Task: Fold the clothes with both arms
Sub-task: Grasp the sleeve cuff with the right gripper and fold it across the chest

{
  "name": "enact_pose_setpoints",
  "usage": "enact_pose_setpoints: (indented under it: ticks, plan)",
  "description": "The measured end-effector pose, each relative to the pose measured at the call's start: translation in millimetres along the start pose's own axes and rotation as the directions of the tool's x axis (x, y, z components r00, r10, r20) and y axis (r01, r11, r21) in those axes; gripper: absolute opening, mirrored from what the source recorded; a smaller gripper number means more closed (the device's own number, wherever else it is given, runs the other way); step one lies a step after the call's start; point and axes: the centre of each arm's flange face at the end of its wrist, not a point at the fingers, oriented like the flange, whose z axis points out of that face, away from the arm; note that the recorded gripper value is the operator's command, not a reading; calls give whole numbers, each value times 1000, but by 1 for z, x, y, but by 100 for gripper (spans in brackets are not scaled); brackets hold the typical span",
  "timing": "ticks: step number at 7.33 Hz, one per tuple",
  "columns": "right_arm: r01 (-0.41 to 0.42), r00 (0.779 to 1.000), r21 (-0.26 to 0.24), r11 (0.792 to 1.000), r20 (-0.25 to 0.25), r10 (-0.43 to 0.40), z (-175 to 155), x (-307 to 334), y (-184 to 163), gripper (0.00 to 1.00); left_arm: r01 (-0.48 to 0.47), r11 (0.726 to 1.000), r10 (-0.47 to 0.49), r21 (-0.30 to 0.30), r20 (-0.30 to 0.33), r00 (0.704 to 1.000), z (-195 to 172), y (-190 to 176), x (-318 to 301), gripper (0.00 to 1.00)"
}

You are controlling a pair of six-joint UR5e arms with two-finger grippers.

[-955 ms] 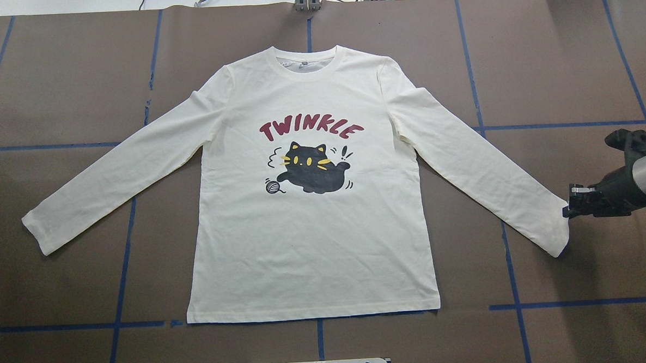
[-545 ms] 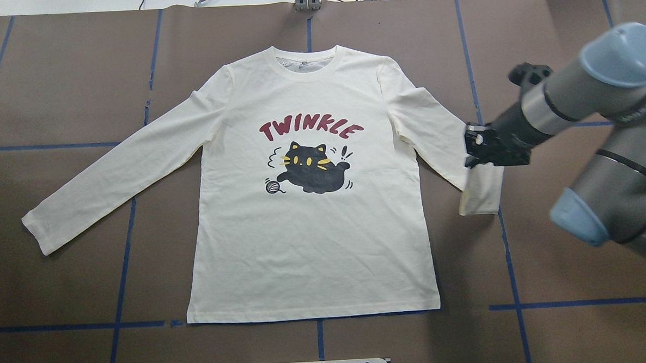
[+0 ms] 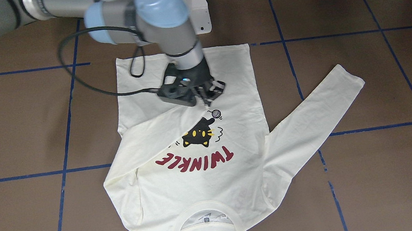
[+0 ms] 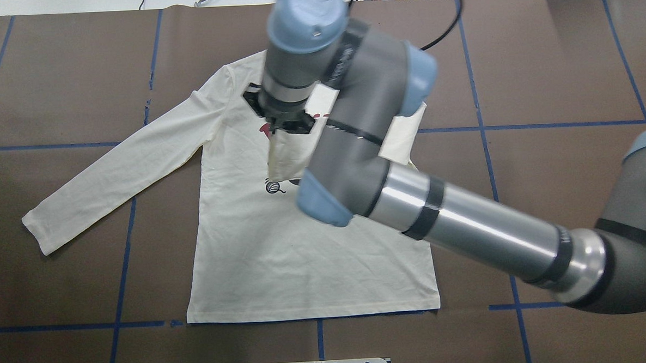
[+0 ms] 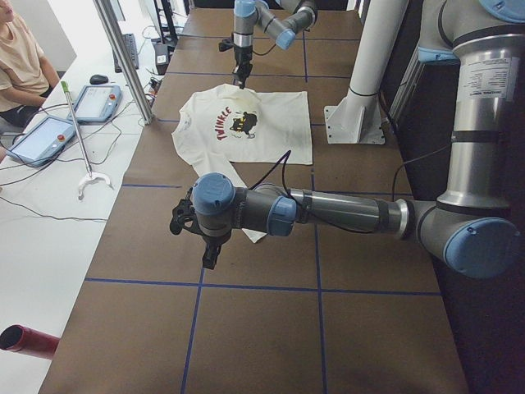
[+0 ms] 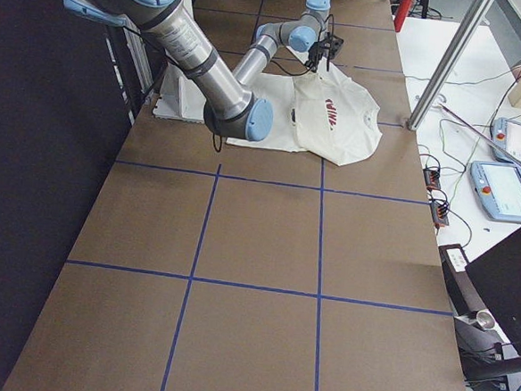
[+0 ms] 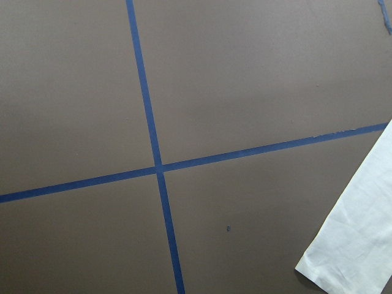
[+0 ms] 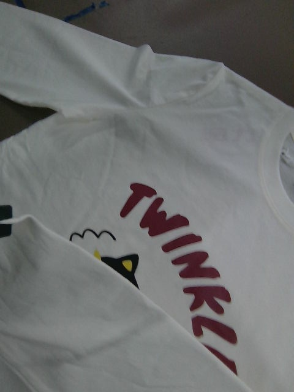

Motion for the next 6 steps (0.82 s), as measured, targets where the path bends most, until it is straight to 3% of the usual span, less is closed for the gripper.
enact_pose_setpoints:
  ticks: [1, 2, 3, 5, 6]
  plan:
    - [8, 998, 41, 999, 62, -10, 35, -31, 37, 0, 0, 1000, 0, 1, 0, 1000, -1, 0, 1, 100]
    - [12, 996, 68, 998, 92, -18, 56, -48, 59, 87, 0, 1000, 0, 3, 0, 1000, -1, 0, 2, 100]
    - [16, 995, 88, 996, 102, -25, 68, -63, 76, 100, -2, 1000, 2, 4, -1, 1000, -2, -1, 3, 100]
    - [16, 992, 127, 992, 119, -31, 78, -73, 89, 100, -18, 1000, 18, 10, -10, 1000, -4, -3, 11, 100]
    - [-1, 990, 138, 990, 140, -18, 68, -77, 78, 100, -26, 1000, 26, -6, -37, 999, 6, -6, 23, 100]
